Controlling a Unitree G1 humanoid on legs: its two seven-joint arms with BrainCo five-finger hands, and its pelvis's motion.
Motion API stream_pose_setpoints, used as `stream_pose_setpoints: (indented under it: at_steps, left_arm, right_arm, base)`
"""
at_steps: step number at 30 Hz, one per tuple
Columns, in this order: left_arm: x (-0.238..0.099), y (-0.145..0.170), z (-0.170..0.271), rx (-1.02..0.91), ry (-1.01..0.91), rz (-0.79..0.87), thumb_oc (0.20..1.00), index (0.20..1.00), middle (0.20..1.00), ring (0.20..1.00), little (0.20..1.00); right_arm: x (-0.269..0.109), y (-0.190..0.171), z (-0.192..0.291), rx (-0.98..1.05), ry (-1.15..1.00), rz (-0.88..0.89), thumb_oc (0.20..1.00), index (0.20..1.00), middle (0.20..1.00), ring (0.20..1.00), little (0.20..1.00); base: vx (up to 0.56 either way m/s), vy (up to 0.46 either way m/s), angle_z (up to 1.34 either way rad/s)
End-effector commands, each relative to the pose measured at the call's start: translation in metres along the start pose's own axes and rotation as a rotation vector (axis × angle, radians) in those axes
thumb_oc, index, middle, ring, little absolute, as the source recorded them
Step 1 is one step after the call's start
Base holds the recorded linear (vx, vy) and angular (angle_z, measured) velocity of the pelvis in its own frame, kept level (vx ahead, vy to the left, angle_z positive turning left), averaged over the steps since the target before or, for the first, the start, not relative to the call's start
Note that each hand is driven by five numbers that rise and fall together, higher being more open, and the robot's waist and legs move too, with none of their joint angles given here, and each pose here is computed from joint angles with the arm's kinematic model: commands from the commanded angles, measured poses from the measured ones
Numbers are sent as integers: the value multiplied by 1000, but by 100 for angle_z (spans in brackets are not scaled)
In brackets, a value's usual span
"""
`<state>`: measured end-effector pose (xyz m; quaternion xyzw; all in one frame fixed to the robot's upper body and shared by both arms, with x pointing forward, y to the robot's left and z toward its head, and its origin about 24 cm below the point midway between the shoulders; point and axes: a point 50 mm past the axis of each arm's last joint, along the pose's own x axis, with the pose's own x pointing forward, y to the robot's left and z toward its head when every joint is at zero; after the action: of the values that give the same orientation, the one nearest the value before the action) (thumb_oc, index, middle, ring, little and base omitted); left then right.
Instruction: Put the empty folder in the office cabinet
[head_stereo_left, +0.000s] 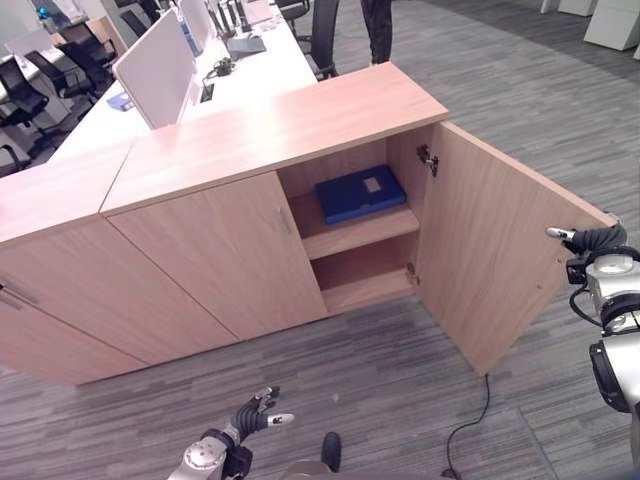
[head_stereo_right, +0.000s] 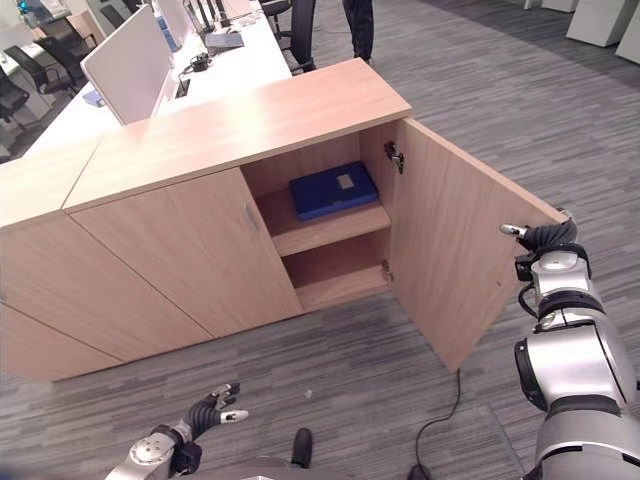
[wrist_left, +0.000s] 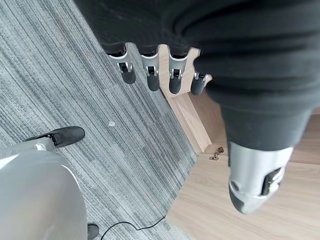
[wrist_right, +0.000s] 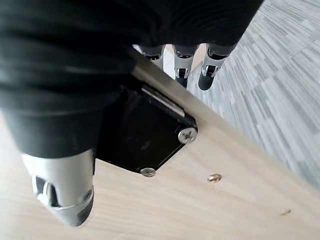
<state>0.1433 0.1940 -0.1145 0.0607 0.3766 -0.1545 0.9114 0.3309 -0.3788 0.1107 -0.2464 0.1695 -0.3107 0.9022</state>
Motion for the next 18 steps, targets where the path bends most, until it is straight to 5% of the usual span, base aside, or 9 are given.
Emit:
stream_pose_setpoints:
  at_steps: [1, 7, 9, 18]
  left_arm:
    - [11, 19, 49, 109, -145, 28, 1000, 1000, 1000, 1000, 1000]
    - [7, 25, 37, 29, -127, 112, 1000, 1000, 1000, 1000, 1000]
    - [2, 30, 25, -13, -103, 171, 1000, 1000, 1000, 1000, 1000]
    - [5, 34, 25, -1, -84, 226, 1000, 1000, 1000, 1000, 1000]
  right_arm:
    - [-15, 67, 57, 111, -198, 211, 1000, 1000, 1000, 1000, 1000]
    - [-70, 158, 37, 163, -286, 493, 1000, 1000, 1000, 1000, 1000]
    - [-120, 197, 11, 156, -337, 689, 1000, 1000, 1000, 1000, 1000]
    - [-154, 199, 5, 213, -417, 798, 1000, 1000, 1000, 1000, 1000]
  base:
    - [-18, -18, -5]
    - [-12, -18, -4]
    - [30, -45, -7]
    - [-41, 22, 28]
